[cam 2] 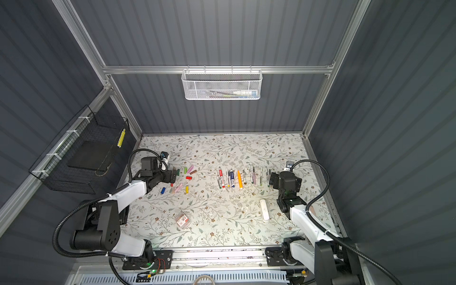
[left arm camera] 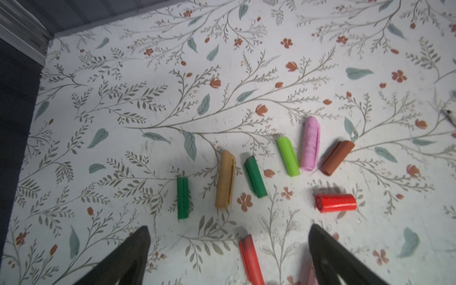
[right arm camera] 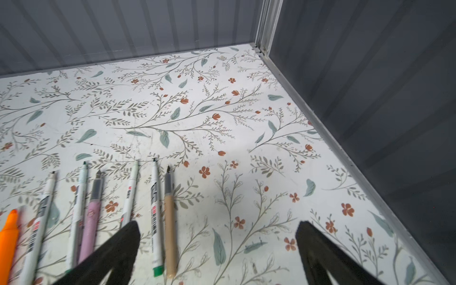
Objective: Open the pen caps
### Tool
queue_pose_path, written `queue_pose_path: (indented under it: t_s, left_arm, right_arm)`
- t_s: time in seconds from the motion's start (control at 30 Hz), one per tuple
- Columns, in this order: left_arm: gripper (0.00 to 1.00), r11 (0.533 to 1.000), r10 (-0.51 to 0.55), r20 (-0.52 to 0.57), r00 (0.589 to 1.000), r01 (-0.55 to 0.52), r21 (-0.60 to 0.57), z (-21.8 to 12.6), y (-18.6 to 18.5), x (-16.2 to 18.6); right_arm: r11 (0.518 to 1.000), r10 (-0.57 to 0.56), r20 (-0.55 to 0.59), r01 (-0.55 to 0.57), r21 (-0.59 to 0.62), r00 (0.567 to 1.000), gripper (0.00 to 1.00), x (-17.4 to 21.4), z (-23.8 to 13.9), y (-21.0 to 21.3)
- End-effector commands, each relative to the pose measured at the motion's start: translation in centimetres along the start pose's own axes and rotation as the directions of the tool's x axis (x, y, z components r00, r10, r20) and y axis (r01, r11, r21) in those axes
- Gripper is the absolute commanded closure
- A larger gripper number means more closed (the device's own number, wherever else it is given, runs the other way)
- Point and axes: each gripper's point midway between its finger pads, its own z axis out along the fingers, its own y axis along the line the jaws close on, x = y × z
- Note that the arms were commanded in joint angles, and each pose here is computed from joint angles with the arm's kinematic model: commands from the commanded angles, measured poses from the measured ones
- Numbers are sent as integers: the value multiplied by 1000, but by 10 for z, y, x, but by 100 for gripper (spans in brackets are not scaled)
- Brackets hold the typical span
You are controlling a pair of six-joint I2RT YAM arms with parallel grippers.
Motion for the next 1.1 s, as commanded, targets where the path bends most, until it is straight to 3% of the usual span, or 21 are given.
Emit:
queue_pose_path:
  t_s: [0.0,0.17,0.23,0.6,0.67,0.87,1.07]
  left_arm:
    - [0,999,-41,173,984,42,-6,3,3,-20]
    - [0,995,-87,280,956,100,-30,3,7,-10]
    - [0,993,-95,324,941,111,-32,1,6,-6]
    - [0,957,-143,446,884,239,-166,-3,30,27]
    - [0,951,-158,422,893,253,-179,-2,33,29]
    - [0,935,-194,318,928,272,-226,22,44,27]
    - [0,940,-187,315,931,262,-218,22,41,27]
  right_arm:
    - [999,-35,139,29,43,990,1,-24,8,-7]
    - [998,-20,161,11,55,987,1,-19,21,-15]
    - [1000,6,190,-8,8,982,1,-23,23,-12]
    - [998,56,230,-47,-44,972,1,-10,41,-7]
    - [997,67,185,-58,-52,980,1,-7,43,-8]
    - [995,80,192,-68,-68,978,1,-8,44,-10]
    - [995,79,188,-67,-69,979,1,-7,44,-10]
